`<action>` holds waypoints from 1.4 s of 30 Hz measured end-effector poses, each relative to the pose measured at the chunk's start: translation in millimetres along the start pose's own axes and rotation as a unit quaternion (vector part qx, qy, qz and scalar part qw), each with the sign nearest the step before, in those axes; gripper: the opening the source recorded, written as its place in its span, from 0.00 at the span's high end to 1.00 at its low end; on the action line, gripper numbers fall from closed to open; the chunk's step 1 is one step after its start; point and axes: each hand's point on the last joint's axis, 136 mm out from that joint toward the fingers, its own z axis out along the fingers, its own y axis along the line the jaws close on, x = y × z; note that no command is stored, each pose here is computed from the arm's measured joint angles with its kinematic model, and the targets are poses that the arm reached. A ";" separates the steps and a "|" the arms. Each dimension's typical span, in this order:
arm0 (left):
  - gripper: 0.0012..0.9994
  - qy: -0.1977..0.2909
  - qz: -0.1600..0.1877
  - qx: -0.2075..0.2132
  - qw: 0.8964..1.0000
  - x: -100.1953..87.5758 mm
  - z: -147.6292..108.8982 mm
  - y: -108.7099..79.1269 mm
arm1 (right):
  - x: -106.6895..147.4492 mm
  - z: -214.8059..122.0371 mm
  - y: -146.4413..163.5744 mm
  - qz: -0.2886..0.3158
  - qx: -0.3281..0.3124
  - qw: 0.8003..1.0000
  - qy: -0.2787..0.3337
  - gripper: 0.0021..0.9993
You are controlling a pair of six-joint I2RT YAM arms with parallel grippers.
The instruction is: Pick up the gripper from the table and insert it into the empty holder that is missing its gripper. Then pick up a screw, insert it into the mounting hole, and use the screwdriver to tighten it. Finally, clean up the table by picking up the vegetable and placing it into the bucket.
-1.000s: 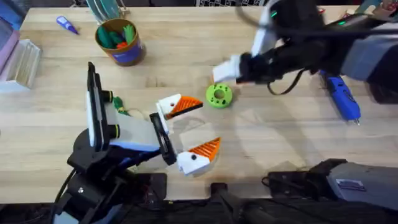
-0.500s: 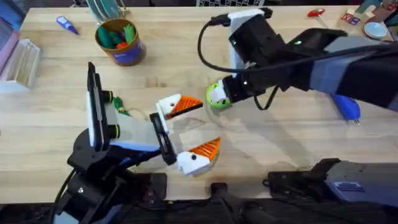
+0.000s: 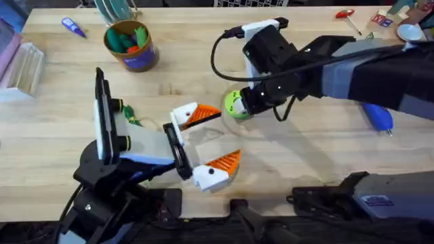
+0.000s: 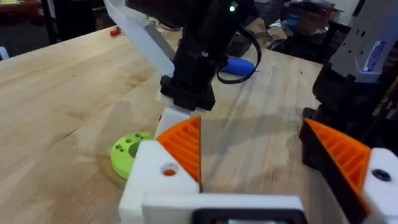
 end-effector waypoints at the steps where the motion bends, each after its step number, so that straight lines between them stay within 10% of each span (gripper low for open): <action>1: 0.01 0.000 0.000 0.000 1.000 0.0 0.0 0.0 | 0.4 0.0 0.9 -0.002 0.000 1.000 0.000 0.67; 9: 0.01 0.000 0.000 0.000 1.000 0.1 0.0 0.1 | 1.5 0.3 4.4 -0.012 -0.001 1.000 0.001 0.72; 17: 0.01 0.000 0.000 0.000 1.000 0.1 0.0 0.1 | 3.3 4.0 10.6 -0.028 0.000 1.000 0.004 0.99; 32: 0.01 0.000 0.000 0.000 1.000 0.1 0.0 0.1 | 4.7 -6.8 -18.7 -0.022 0.035 0.999 0.030 1.00; 42: 0.01 0.000 0.000 0.000 1.000 0.0 0.0 0.1 | -37.3 -66.0 -17.7 -0.058 0.037 0.998 0.010 1.00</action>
